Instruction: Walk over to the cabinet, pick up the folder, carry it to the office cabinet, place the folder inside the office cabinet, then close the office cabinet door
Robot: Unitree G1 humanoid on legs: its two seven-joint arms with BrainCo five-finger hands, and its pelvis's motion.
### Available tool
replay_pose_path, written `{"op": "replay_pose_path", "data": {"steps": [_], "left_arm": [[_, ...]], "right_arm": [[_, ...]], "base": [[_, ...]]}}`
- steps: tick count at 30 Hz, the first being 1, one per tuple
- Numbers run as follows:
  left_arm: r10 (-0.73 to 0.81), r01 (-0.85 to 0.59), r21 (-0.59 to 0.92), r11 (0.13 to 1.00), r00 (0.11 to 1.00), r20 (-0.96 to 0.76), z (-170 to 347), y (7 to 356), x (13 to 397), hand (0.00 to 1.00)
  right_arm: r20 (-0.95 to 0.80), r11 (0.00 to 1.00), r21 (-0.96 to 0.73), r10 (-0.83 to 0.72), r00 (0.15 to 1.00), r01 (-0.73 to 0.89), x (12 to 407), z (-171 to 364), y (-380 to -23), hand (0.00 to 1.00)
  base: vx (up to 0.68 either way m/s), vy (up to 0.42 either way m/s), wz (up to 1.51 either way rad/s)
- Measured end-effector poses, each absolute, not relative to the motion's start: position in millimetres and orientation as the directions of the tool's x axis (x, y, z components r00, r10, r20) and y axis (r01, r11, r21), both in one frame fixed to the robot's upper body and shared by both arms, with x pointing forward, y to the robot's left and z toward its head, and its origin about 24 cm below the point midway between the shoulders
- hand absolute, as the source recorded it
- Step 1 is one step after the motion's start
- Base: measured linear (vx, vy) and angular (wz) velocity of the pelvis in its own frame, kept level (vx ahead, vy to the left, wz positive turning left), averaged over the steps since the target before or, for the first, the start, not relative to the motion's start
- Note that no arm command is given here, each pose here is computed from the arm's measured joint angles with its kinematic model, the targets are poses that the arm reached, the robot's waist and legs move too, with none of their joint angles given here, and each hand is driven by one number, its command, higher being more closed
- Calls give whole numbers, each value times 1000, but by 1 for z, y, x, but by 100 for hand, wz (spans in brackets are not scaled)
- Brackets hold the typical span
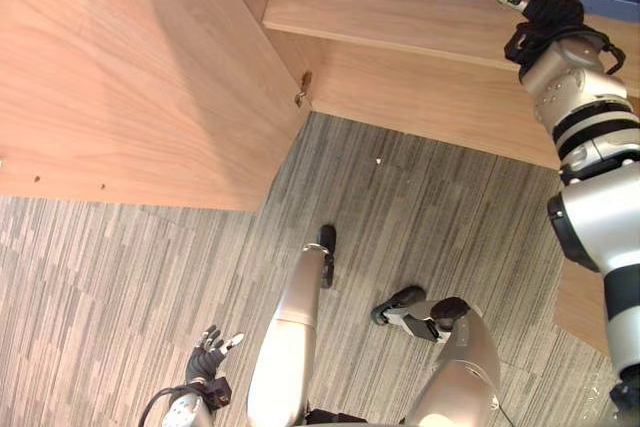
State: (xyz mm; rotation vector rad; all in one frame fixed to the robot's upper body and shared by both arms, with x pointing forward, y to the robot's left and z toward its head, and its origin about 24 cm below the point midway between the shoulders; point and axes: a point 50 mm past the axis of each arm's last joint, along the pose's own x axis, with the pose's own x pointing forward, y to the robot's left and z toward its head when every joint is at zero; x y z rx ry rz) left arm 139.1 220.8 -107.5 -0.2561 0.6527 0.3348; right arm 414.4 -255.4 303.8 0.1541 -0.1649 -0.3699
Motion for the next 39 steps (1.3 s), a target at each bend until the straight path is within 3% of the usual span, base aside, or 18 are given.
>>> {"op": "replay_pose_path", "data": {"steps": [11,16,20,25,29,33,39], "left_arm": [[227,-381,-117,917,740,-633,-108,224,137,0],[227,-381,-116,917,739,-634,-108,224,135,0],[219,-370,-118,921,745,-630,-108,222,135,0],[215,-371,-127,920,749,-627,-109,218,135,0],[222,-397,-127,909,719,-659,-116,214,125,0],[246,-434,-88,897,653,-717,-129,215,109,0],[283,-452,-9,892,573,-769,-142,209,110,0]], "right_arm": [[80,929,80,-367,927,361,418,285,-251,0],[90,902,-252,-339,936,351,420,274,-246,0],[-15,865,-433,-287,958,253,424,222,-233,0],[-188,963,-235,-178,966,131,420,144,-184,0],[-368,993,43,-87,926,111,392,64,-143,0],[-533,932,261,-79,843,252,339,-17,-131,0],[-737,861,244,-135,663,447,247,-101,-138,0]], "base": [[-35,16,-2],[-11,16,-5],[-10,21,-13],[19,-2,-26],[118,0,-43],[174,38,-49],[164,41,-29]]}}
